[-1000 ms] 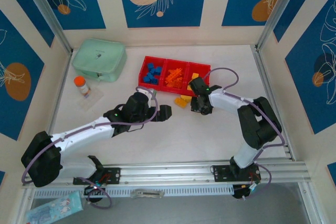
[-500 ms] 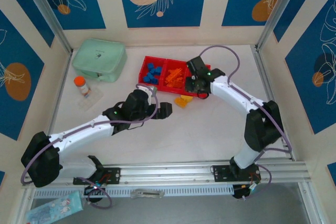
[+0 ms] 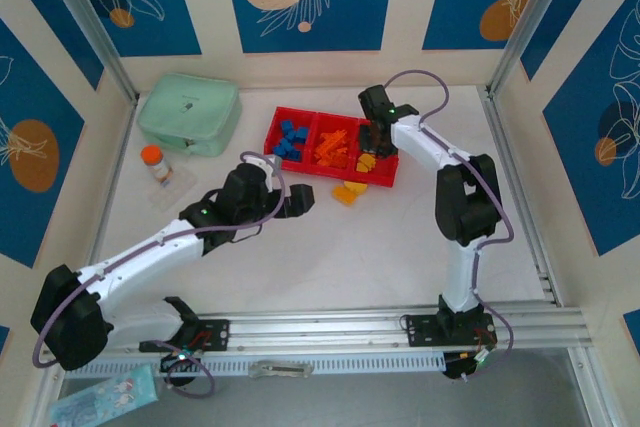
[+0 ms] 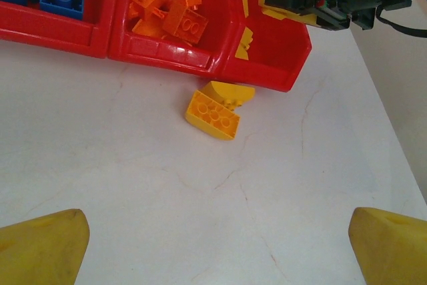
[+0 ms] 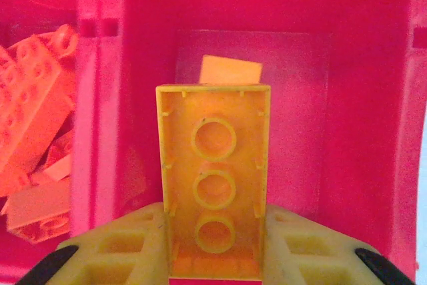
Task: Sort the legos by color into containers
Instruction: Place the lego in the container.
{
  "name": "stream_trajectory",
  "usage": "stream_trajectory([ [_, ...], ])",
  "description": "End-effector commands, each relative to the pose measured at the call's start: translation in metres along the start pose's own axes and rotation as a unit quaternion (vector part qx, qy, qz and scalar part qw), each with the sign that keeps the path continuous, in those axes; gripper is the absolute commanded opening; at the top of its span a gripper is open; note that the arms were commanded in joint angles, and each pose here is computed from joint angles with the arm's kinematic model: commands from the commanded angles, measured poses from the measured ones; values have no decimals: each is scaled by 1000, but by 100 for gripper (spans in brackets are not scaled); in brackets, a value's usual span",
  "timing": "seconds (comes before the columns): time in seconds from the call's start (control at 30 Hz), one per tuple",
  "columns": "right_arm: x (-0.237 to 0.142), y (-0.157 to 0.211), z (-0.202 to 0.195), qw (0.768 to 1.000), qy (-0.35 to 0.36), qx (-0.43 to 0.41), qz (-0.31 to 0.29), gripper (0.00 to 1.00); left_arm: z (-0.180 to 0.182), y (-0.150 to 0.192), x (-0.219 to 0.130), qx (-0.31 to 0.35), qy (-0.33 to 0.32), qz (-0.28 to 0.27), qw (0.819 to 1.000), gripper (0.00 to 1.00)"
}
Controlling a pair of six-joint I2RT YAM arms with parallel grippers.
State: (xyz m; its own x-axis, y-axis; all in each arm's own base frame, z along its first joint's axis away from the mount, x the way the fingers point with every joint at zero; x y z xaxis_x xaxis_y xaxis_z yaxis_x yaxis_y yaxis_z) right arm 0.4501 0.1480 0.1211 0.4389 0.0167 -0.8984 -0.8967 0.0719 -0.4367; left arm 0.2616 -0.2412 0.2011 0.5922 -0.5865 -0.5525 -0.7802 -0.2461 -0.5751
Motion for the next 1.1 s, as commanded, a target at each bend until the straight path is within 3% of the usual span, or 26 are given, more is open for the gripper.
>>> stream_trajectory([
  [0.0,-4,-14,-2,1000,1,8,-8,37,4,-3,-4,4,-5,-4,1000,99],
  [0.13,-11,-20,0,1000,-7,7,-16,48,3,-5,-6,4,-3,-6,1000,99],
  [0.37,-38,-15,-2,999,-22,6,-32,52,2,-5,-10,3,2,-8,1000,99],
  [0.73,-54,59,7,999,-43,-15,3,61,6,12,-11,-4,10,14,1000,99],
  [1.07,-35,118,30,997,-65,13,47,70,7,23,-7,-10,11,17,1000,99],
])
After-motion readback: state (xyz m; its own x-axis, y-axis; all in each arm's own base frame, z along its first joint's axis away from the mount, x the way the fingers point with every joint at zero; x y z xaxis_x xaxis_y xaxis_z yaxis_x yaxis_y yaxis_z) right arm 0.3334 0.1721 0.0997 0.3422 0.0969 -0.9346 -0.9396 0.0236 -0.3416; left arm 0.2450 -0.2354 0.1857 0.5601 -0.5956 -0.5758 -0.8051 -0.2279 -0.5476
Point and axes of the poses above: each hand's point on the last joint's axis, 136 mm out from that joint toward the fingers, its own x axis out along the fingers, its own z axis along the line the jaws close on, y = z × x, the point moved 2 cm from there along -x, back along the fingers, and after that the axes turned 6 degrees about -x, right-handed, at the moved point
